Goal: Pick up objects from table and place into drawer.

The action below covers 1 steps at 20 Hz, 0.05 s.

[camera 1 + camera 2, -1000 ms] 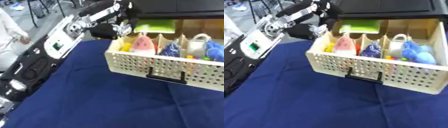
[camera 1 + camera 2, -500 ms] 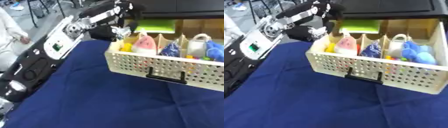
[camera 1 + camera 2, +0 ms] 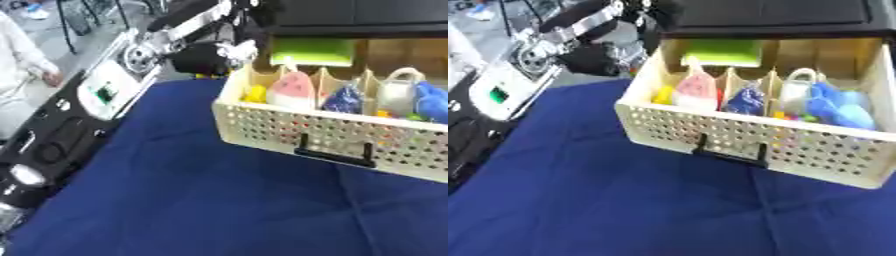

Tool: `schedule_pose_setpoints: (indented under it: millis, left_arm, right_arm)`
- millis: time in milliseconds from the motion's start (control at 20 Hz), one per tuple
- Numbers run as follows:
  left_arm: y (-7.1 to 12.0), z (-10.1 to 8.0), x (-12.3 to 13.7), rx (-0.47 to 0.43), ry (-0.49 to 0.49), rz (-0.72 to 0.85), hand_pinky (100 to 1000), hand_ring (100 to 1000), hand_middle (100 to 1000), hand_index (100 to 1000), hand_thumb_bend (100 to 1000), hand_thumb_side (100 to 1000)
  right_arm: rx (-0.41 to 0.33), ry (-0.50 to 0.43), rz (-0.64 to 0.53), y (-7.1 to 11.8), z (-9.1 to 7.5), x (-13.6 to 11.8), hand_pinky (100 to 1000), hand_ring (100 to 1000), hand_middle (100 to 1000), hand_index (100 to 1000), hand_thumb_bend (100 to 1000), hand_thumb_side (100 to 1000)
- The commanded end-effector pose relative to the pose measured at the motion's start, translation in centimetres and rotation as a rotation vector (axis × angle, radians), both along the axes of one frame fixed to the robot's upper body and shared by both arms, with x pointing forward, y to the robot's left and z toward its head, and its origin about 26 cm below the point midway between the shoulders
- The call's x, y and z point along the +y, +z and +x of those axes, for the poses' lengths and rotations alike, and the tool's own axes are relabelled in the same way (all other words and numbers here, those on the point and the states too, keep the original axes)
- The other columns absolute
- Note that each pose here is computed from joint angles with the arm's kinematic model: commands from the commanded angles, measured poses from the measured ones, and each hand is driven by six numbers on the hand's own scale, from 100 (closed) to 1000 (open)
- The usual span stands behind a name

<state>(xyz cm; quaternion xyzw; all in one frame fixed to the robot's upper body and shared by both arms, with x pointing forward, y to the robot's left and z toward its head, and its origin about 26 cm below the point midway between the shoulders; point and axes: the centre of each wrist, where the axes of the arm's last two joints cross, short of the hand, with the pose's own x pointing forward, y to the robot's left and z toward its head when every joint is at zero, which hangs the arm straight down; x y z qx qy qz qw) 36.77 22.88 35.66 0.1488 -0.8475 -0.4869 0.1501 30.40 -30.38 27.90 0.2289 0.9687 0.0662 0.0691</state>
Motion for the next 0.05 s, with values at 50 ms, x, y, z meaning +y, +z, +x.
schedule_pose_setpoints:
  millis: [50]
  left_arm:
    - [1.98, -2.24, 1.44, -0.077, -0.015, -0.118, 558, 720, 703, 883, 100, 940]
  right_arm:
    - [-0.046, -0.013, 0.004, 0.62, -0.34, -0.44, 592, 596, 695, 726, 100, 626]
